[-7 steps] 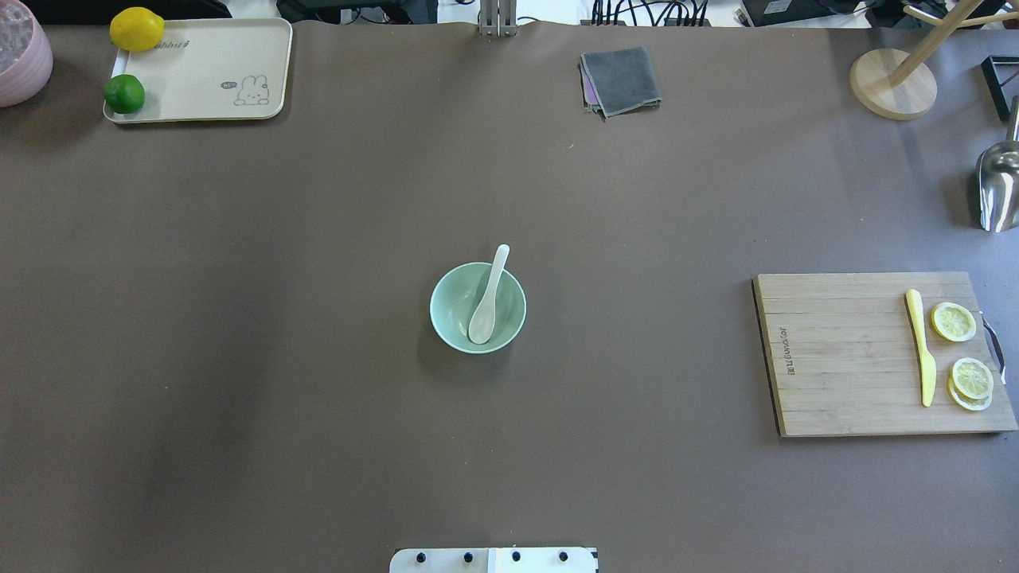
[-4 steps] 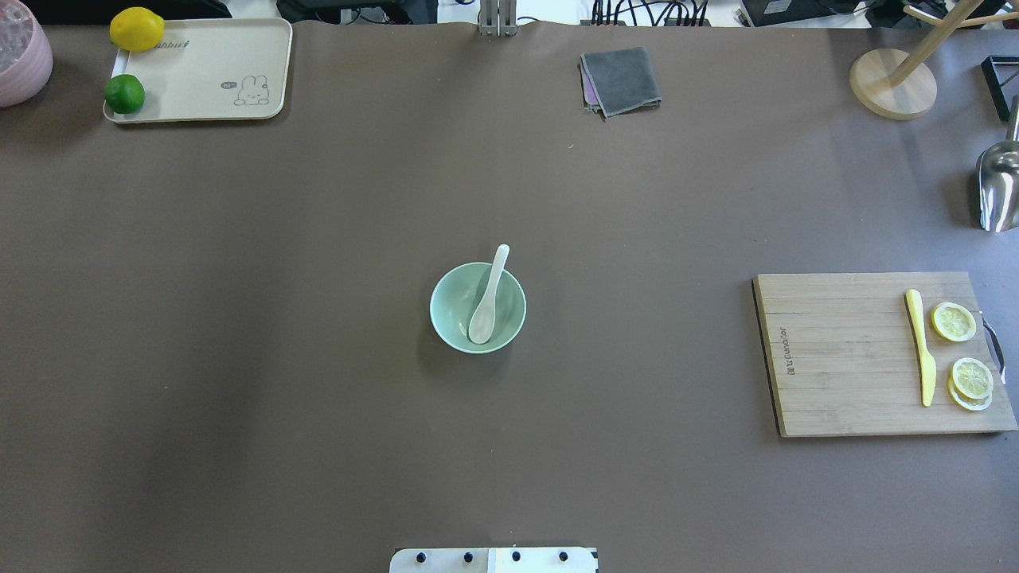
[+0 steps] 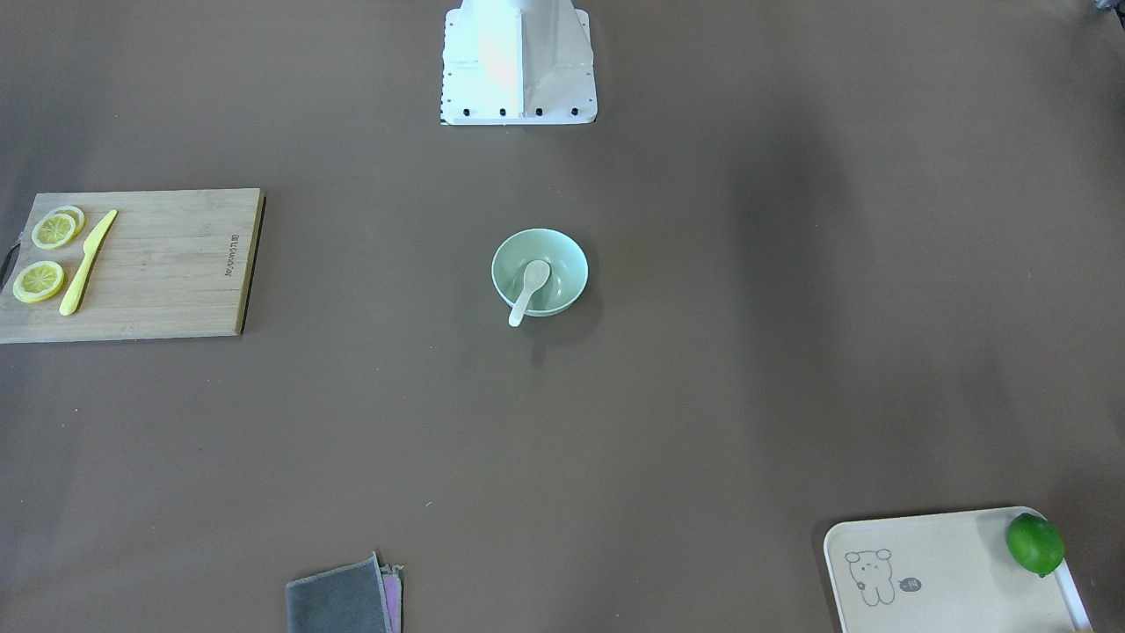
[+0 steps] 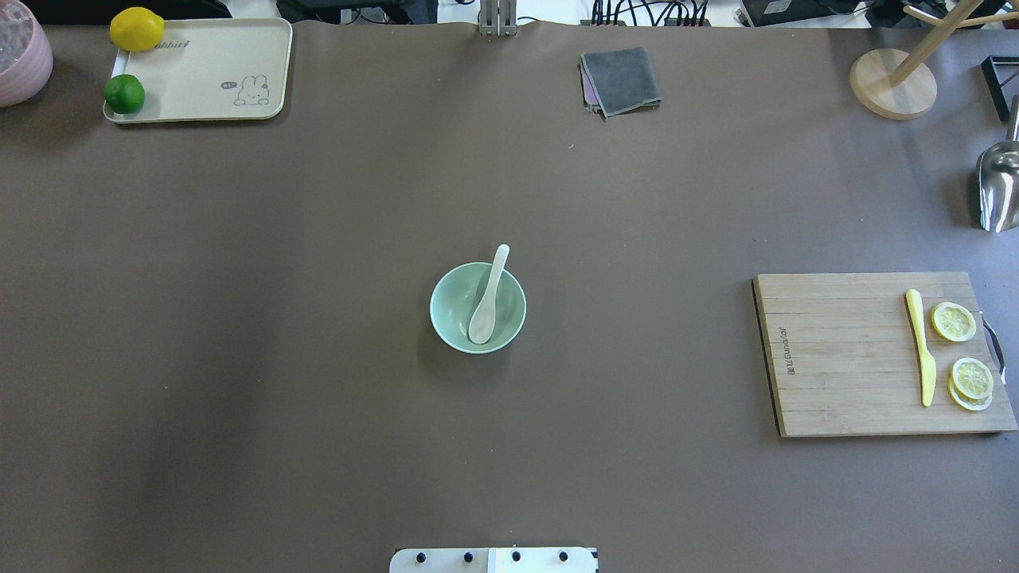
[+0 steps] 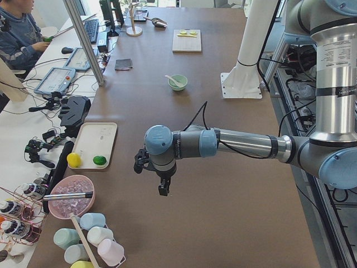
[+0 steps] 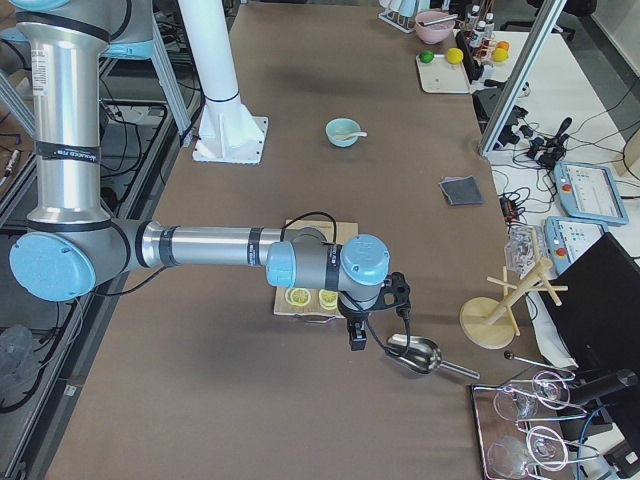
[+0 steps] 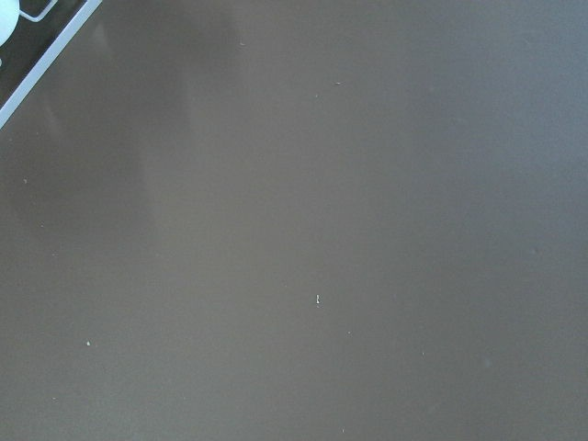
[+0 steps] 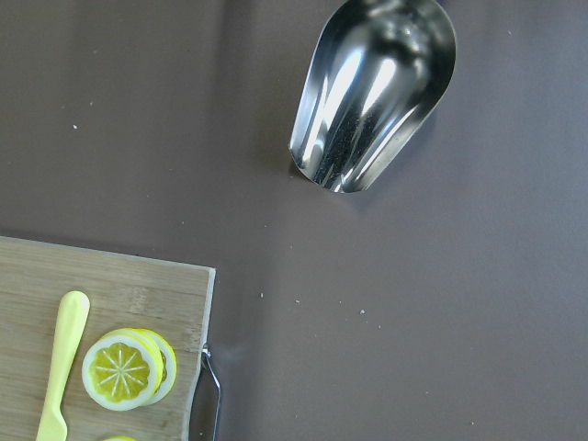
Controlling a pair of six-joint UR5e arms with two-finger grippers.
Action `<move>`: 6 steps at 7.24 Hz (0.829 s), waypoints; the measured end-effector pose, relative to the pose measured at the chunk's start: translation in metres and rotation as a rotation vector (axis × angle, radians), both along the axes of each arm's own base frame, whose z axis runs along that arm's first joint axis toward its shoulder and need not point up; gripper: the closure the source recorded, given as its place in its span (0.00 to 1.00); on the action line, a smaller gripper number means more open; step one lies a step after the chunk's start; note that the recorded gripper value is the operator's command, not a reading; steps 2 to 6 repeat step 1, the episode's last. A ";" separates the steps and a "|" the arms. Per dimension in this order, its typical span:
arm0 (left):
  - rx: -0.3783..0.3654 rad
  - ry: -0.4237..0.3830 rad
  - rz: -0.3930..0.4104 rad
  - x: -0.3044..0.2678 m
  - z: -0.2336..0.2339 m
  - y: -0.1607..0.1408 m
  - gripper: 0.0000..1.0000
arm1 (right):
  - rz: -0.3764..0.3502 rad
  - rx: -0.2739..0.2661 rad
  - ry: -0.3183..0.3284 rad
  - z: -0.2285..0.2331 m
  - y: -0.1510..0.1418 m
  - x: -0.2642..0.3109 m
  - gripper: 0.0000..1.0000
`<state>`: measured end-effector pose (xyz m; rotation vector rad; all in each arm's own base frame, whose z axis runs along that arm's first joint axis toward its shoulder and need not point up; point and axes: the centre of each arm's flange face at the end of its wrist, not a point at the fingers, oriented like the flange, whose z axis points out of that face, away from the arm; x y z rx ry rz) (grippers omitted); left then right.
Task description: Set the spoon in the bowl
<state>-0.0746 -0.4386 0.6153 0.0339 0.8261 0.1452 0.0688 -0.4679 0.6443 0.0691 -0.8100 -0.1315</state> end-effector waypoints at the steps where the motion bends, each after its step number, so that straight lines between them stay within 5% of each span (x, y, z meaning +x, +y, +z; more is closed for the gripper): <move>1: 0.001 0.000 0.000 0.000 0.000 0.000 0.02 | 0.000 0.000 0.000 0.000 0.000 0.000 0.00; 6: 0.001 0.000 0.000 0.000 0.000 0.000 0.02 | 0.000 0.000 0.000 0.000 0.000 0.000 0.00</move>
